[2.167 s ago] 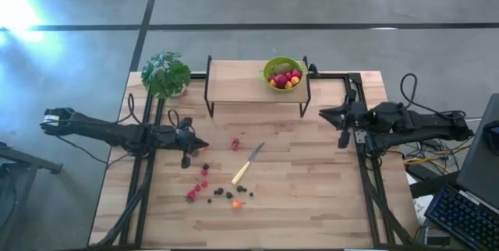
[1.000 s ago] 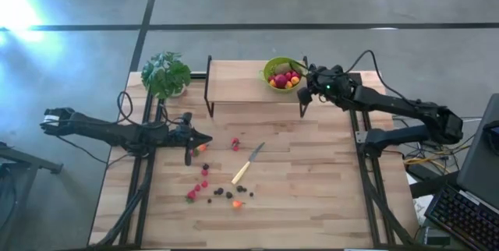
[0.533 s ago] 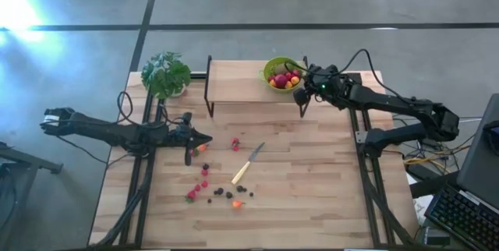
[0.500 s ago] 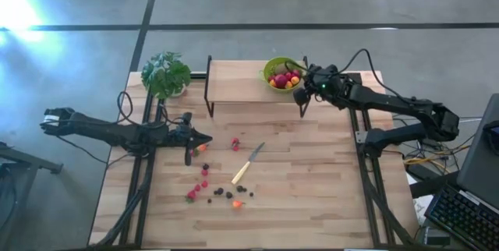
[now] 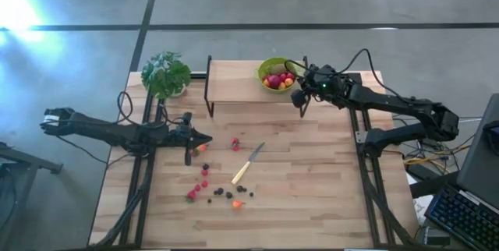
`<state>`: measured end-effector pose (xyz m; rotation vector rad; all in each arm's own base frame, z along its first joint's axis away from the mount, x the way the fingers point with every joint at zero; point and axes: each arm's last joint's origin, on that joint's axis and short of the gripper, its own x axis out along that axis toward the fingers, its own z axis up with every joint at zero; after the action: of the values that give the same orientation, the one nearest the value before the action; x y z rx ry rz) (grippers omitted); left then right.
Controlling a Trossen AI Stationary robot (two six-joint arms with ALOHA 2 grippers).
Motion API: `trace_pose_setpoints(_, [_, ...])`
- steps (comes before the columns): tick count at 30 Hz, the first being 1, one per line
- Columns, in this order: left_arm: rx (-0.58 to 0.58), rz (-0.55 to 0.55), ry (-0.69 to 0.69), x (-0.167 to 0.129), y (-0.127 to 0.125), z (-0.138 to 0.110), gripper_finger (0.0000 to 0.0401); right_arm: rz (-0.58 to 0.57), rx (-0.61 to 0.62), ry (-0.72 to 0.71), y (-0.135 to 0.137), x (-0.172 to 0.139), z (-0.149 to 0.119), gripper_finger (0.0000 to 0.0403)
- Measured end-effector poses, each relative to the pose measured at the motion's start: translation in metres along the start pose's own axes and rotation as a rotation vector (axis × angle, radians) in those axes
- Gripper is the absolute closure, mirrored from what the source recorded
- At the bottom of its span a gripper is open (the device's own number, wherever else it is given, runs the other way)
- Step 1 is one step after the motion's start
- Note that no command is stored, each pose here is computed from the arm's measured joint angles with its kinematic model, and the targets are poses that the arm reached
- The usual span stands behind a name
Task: Pick & Place Fruit
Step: Adjust th strainer bowl on the shelf
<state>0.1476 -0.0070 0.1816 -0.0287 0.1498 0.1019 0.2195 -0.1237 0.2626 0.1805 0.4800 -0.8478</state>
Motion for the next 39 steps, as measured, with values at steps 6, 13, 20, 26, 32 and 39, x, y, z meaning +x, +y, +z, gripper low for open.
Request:
trace_pose_setpoints(6, [0.000, 0.000, 0.000, 0.000, 0.000, 0.000, 0.0381, 0.058, -0.003, 0.009, 0.003, 0.004, -0.001, 0.0395])
trace_pose_setpoints(13, [0.000, 0.000, 0.000, 0.000, 0.000, 0.000, 0.0381, 0.109, -0.018, 0.027, 0.011, 0.020, -0.006, 0.0395])
trace_pose_setpoints(20, [0.001, 0.000, 0.001, 0.000, 0.000, 0.000, 0.0381, 0.040, -0.017, 0.020, 0.011, 0.027, -0.004, 0.0395])
trace_pose_setpoints(26, [0.011, 0.000, 0.000, 0.000, 0.000, 0.000, 0.0381, 0.004, -0.012, -0.007, 0.011, 0.027, 0.000, 0.0395])
trace_pose_setpoints(32, [0.011, 0.000, 0.000, 0.000, 0.000, 0.000, 0.0381, -0.004, -0.006, -0.045, 0.011, 0.028, 0.005, 0.0395])
trace_pose_setpoints(39, [0.011, 0.000, 0.000, 0.000, 0.000, 0.000, 0.0381, 0.052, -0.004, -0.048, 0.016, 0.036, 0.003, 0.0395])
